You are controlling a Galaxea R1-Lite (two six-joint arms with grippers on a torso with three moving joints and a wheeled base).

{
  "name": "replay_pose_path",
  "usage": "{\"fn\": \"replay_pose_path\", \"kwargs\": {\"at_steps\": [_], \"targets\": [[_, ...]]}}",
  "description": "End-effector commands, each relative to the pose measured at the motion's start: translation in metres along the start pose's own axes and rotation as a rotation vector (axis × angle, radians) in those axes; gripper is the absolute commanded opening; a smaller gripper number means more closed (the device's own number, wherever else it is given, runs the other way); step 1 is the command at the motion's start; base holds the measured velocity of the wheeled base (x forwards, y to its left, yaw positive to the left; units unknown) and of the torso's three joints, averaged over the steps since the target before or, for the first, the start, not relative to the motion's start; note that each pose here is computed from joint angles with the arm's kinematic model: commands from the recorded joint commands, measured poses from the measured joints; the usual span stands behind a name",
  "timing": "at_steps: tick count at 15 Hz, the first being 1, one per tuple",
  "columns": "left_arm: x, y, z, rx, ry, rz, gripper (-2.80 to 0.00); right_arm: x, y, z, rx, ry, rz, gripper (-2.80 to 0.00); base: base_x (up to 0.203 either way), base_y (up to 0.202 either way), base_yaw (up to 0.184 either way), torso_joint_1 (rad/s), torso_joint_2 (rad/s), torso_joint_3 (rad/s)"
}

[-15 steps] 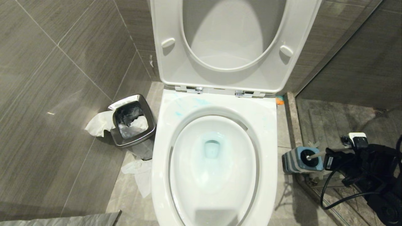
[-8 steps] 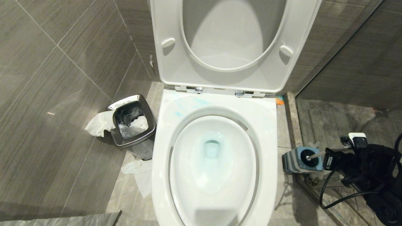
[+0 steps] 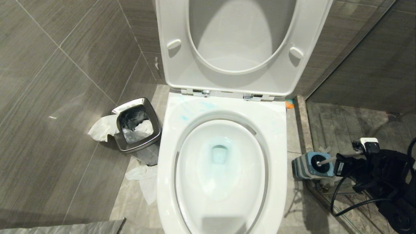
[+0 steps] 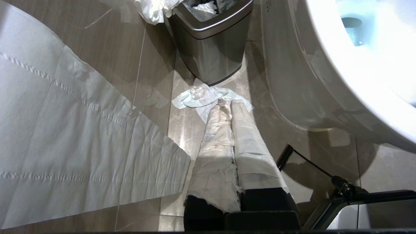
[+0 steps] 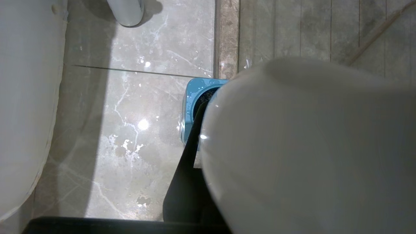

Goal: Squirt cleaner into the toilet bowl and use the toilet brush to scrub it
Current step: Put the toilet brush back

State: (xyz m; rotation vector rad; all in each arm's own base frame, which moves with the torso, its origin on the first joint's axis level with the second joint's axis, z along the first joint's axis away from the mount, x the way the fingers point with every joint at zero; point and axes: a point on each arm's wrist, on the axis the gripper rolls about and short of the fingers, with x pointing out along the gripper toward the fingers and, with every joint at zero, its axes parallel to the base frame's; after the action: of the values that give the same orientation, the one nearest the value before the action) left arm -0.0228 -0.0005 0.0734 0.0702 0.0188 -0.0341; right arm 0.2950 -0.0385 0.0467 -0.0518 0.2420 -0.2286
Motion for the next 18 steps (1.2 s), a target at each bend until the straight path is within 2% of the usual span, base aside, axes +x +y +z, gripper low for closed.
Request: {"fn": "replay_pose_path", "kwargs": {"at_steps": [1,7,8,12,18], "targets": [[0.000,0.000,0.000,0.000,0.000,0.000,-2.80,0.001,0.000,0.000,-0.002,-0.004,-0.002,-2.80,0.000,0.000,0.000,0.000,0.00,0.000],[0.000,0.000,0.000,0.000,0.000,0.000,-2.80,0.001,0.001,-0.001,-0.001,-0.001,0.001,-2.80,0.000,0.000,0.000,0.000,0.00,0.000],[0.000,0.000,0.000,0.000,0.000,0.000,-2.80,0.001,0.001,-0.001,-0.001,-0.004,0.001,0.00,0.000,0.000,0.000,0.000,0.00,0.000],[0.000,0.000,0.000,0.000,0.000,0.000,-2.80,-0.004,0.000,0.006,0.007,-0.023,0.001,0.00,0.000,0.000,0.000,0.000,0.00,0.000],[0.000,0.000,0.000,0.000,0.000,0.000,-2.80,-0.037,0.000,0.012,-0.007,-0.018,0.014,0.00,0.000,0.000,0.000,0.000,0.00,0.000]]}}
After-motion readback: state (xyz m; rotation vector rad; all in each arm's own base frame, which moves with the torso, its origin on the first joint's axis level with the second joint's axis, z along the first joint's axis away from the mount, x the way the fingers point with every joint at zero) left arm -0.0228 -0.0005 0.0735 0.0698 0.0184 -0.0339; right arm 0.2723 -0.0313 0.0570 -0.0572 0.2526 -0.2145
